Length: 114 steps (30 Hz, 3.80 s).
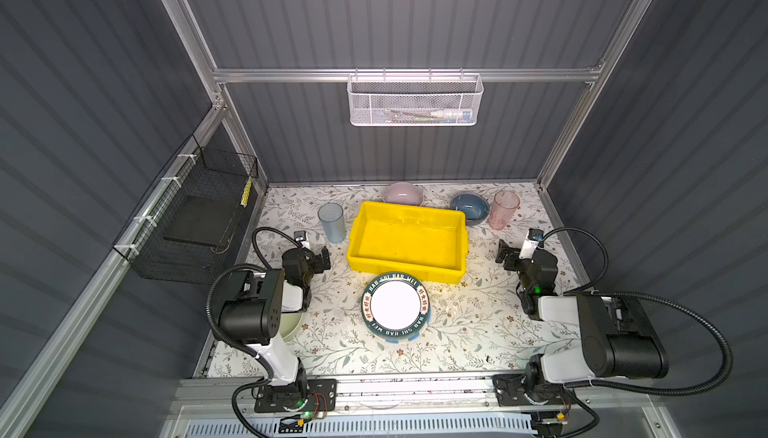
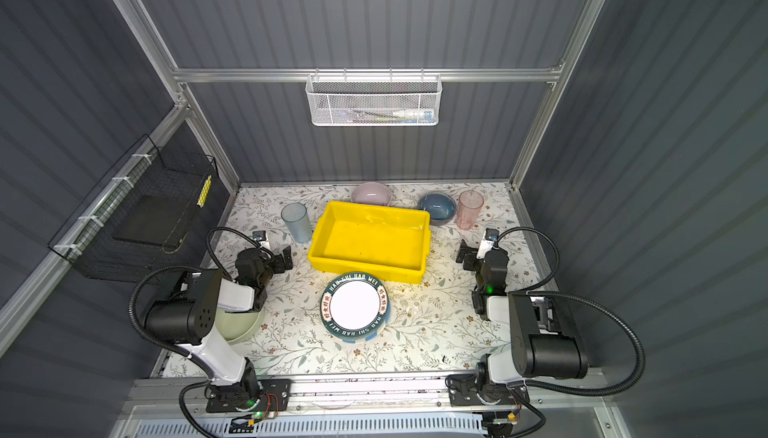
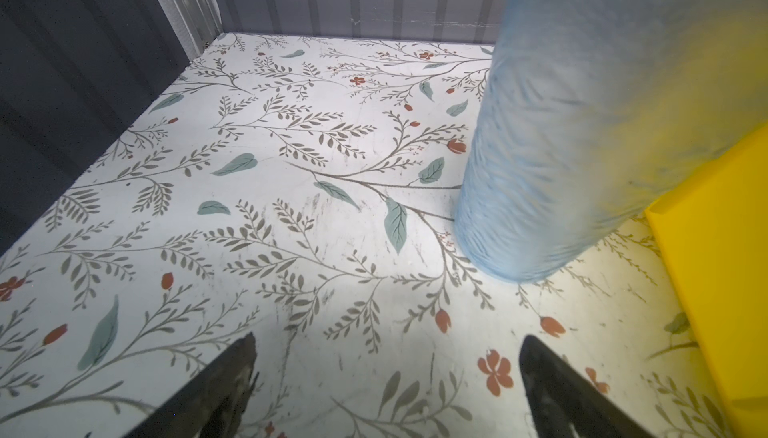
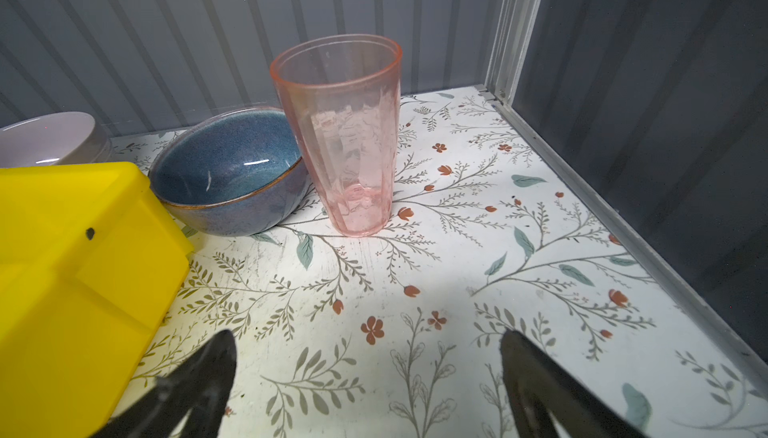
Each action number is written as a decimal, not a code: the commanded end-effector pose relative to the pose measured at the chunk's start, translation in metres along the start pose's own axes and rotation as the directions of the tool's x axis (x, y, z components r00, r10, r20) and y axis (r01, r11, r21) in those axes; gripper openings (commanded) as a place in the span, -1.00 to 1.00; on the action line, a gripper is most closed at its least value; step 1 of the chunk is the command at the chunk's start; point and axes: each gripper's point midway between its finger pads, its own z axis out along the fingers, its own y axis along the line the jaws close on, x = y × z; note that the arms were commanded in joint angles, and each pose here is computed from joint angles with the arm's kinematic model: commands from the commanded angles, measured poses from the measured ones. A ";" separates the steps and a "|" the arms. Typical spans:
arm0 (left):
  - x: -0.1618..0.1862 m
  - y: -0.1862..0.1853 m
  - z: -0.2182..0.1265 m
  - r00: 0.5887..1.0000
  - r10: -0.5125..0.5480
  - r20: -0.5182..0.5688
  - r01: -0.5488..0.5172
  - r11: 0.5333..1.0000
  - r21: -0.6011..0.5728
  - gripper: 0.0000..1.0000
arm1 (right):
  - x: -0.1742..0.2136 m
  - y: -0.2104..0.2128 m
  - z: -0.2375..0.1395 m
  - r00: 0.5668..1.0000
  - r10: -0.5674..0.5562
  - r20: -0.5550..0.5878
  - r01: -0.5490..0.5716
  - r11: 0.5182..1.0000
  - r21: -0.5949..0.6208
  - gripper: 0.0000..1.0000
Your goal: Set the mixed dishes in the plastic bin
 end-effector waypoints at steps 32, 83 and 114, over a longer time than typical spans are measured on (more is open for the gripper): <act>-0.073 -0.012 -0.058 0.991 -0.116 -0.073 0.115 0.993 -0.017 0.99 | -0.055 0.010 -0.039 0.985 0.111 -0.134 -0.107 0.994 0.036 0.98; 0.043 -0.159 -0.204 0.609 -0.006 -0.793 0.428 0.844 0.322 0.04 | 0.033 0.218 -0.178 0.735 -0.097 -0.671 -0.375 0.767 -0.521 0.50; 0.090 -0.161 -0.187 0.550 0.047 -0.834 0.370 0.881 0.294 -0.50 | 0.100 0.257 -0.172 0.674 -0.124 -0.728 -0.344 0.820 -0.458 0.02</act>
